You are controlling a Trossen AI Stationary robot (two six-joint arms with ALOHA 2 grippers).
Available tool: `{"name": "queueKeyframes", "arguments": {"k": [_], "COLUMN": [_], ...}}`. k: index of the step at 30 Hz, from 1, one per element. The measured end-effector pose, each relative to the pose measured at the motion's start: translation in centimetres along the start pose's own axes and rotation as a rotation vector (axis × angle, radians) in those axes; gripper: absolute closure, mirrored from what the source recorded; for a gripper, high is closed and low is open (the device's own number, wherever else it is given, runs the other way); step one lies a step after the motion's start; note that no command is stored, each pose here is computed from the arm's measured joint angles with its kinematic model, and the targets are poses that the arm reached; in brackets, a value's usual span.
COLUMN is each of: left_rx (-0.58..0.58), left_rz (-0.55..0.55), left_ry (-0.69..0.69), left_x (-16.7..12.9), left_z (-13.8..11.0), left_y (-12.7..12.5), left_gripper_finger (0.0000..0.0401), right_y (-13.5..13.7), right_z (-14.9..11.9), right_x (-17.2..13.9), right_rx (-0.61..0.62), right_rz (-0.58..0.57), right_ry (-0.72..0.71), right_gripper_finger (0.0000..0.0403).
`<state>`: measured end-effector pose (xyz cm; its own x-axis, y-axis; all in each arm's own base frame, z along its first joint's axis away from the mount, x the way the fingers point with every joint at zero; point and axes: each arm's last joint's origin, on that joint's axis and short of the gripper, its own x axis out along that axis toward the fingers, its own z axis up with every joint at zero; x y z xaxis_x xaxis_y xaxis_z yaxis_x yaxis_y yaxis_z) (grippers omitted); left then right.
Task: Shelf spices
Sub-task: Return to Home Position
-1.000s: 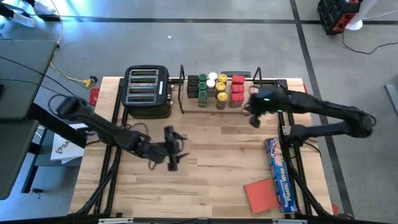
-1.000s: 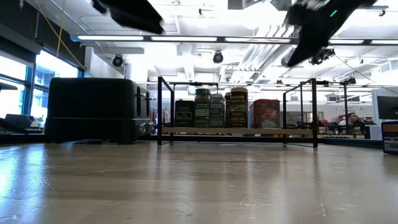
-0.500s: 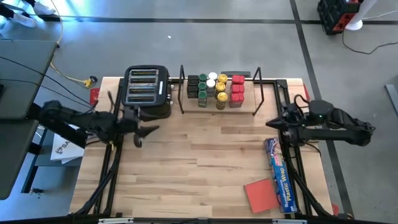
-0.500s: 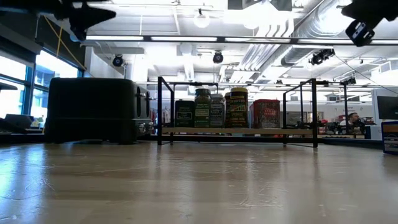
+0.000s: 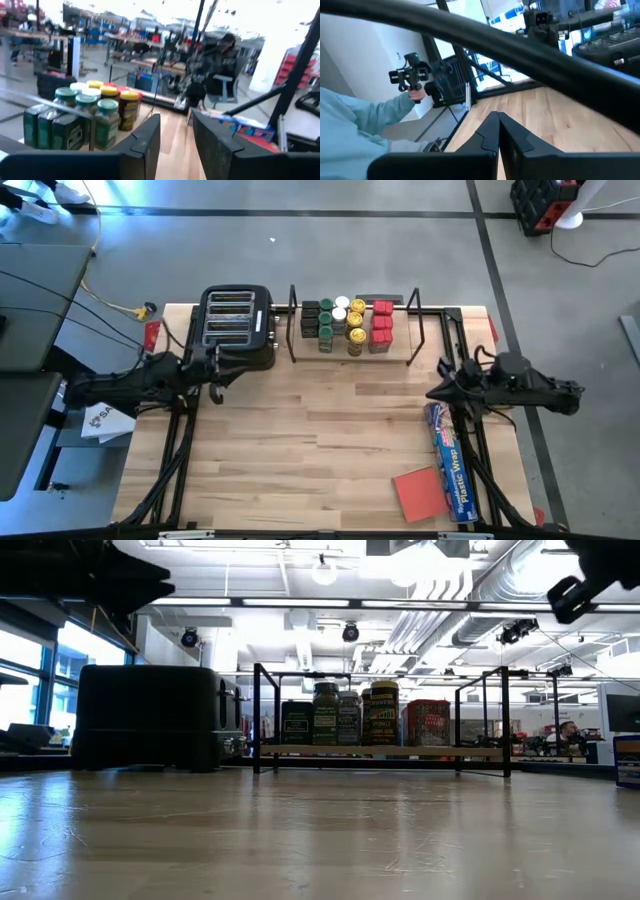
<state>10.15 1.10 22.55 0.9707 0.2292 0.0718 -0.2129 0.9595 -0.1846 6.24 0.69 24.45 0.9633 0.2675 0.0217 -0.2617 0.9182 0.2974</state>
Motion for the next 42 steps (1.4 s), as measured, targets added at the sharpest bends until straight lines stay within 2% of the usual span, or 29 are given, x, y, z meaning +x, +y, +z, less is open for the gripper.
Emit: {"name": "queueKeyframes", "arguments": {"k": [2, 8, 11, 17, 21, 27, 29, 34, 42], "left_rx": [-0.006, -0.024, -0.025, -0.020, -0.006, 0.051, 0.039, 0.004, 0.004], "left_rz": [-0.014, -0.035, -0.027, -0.026, -0.050, -0.123, -0.131, -0.118, -0.118], "left_ry": [-0.033, -0.070, -0.069, -0.026, -0.007, 0.017, 0.051, 0.068, 0.068], "left_x": [-0.5, -1.7, -1.7, -1.1, -1.0, -1.1, -1.1, -1.1, -1.1], "left_z": [0.0, -0.9, -1.4, -4.0, -5.0, -5.2, -5.5, -5.7, -5.7], "left_y": [0.1, 0.3, 0.3, 0.4, 0.2, -0.1, -0.1, -0.1, -0.1], "left_gripper_finger": [0.0293, 0.0302, 0.0304, 0.0305, 0.0305, 0.0305, 0.0305, 0.0305, 0.0305], "right_y": [-0.4, -1.4, -2.0, -2.7, -3.0, -3.6, -3.8, -3.8, -3.8], "right_z": [-0.6, -3.0, -3.8, -4.2, -4.7, -6.5, -6.9, -7.1, -7.1], "right_x": [0.6, 2.3, 2.6, 2.7, 2.9, 3.1, 3.1, 3.1, 3.1], "right_rx": [-0.019, -0.134, -0.175, -0.239, -0.237, -0.196, -0.152, -0.066, -0.076], "right_rz": [0.009, 0.073, 0.013, -0.153, -0.195, -0.239, -0.248, -0.251, -0.252], "right_ry": [-0.017, -0.195, -0.302, -0.336, -0.286, -0.093, -0.050, -0.046, -0.043], "right_gripper_finger": [0.0403, 0.0403, 0.0403, 0.0403, 0.0403, 0.0403, 0.0403, 0.0403, 0.0403]}}
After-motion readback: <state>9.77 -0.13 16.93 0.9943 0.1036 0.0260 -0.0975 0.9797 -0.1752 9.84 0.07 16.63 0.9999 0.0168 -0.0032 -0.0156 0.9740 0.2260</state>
